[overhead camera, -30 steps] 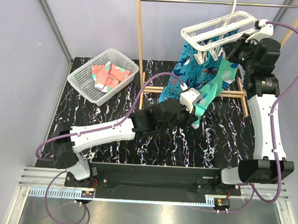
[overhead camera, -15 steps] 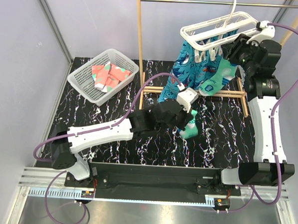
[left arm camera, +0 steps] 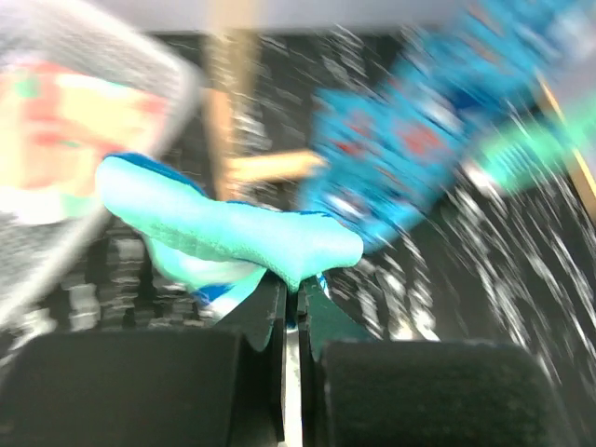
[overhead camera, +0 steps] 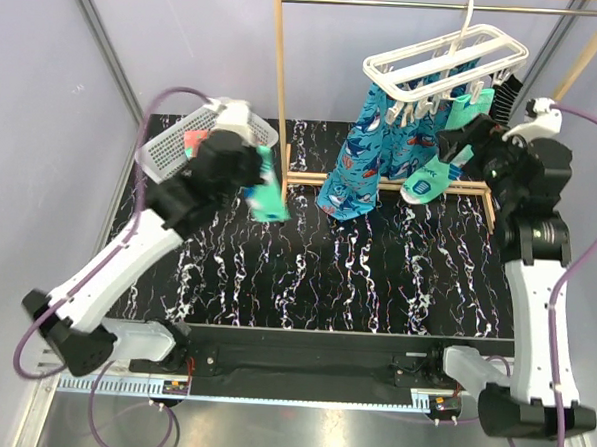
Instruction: Remove the socks clipped to the hanger
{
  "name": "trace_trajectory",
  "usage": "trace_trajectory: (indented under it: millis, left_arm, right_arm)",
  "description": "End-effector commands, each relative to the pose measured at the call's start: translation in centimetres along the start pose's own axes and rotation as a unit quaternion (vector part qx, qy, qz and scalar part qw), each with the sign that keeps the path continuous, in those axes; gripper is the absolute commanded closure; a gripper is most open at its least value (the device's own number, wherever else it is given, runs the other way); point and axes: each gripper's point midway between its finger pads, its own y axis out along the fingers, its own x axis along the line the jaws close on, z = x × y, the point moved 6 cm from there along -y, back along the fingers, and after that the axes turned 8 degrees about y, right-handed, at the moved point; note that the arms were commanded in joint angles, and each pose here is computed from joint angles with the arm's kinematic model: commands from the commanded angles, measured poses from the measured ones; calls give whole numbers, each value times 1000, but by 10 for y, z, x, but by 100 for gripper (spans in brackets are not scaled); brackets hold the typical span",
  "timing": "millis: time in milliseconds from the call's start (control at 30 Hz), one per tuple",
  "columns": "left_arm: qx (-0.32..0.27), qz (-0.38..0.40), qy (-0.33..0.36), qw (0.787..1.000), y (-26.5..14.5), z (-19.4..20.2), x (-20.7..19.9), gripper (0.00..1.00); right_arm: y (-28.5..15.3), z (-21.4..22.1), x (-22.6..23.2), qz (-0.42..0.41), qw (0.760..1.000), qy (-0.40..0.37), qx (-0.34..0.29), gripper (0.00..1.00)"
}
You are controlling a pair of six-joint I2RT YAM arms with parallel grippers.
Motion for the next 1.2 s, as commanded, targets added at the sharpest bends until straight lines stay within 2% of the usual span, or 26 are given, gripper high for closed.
trace_trajectory:
  millis: [0, 33, 100, 133, 200, 233, 267, 300, 367, 467, 600, 733, 767, 833, 867, 900, 967, 1033, 1167]
  left_arm:
    - [-18, -67, -37, 997, -10, -14, 59, 100]
    - [-23, -104, -55, 993, -7, -22, 89, 100]
    - [-21, -130, -67, 989, -5, -28, 114, 100]
    - [-16, -165, -77, 983, 2, -30, 140, 100]
    - [-26, -188, -90, 978, 6, -43, 160, 100]
    - [-10, -218, -101, 971, 18, -38, 183, 100]
    - [-13, -225, -112, 968, 23, -44, 191, 100]
    - [17, -238, -117, 964, 43, -32, 203, 100]
    - [32, -257, -115, 959, 71, -27, 222, 100]
    - [33, -243, -104, 964, 104, -18, 229, 100]
    - [78, -196, -110, 971, 162, 11, 230, 100]
    - [99, -164, -97, 977, 191, 23, 231, 100]
    - [106, -159, -92, 977, 194, 25, 231, 98]
    - [127, -152, -88, 976, 198, 31, 231, 83]
    - [143, -147, -89, 975, 197, 36, 229, 56]
    - [147, -144, -89, 974, 196, 37, 229, 44]
    - [147, -133, -90, 976, 186, 30, 224, 32]
    - [144, -114, -91, 979, 176, 20, 212, 28]
    - [107, -86, -90, 986, 128, -11, 180, 21]
  right_arm:
    - [-24, -3, 7, 0, 999, 30, -24, 0]
    - [-29, 0, 9, -10, 999, 36, -18, 0]
    - [-34, 2, 13, -21, 999, 39, -13, 0]
    - [-36, 2, 16, -31, 999, 39, -8, 0]
    - [-42, 0, 20, -40, 998, 37, -10, 0]
    - [-44, -2, 23, -46, 998, 36, -10, 0]
    - [-48, -3, 24, -49, 998, 36, -13, 1]
    - [-50, -6, 26, -50, 998, 34, -17, 0]
    - [-55, -5, 28, -55, 998, 33, -12, 0]
    - [-65, -6, 32, -63, 997, 30, -16, 0]
    - [-77, -14, 38, -69, 997, 20, -27, 0]
    - [-85, -15, 39, -63, 998, 9, -21, 0]
    - [-86, -16, 39, -63, 998, 9, -22, 0]
    - [-90, -16, 40, -63, 998, 8, -24, 0]
    - [-90, -15, 39, -64, 998, 9, -23, 0]
    - [-90, -14, 38, -62, 998, 9, -26, 0]
    - [-88, -13, 36, -59, 998, 12, -28, 0]
    - [-85, -12, 32, -49, 998, 17, -35, 0]
    - [-74, -1, 21, -36, 998, 34, -42, 0]
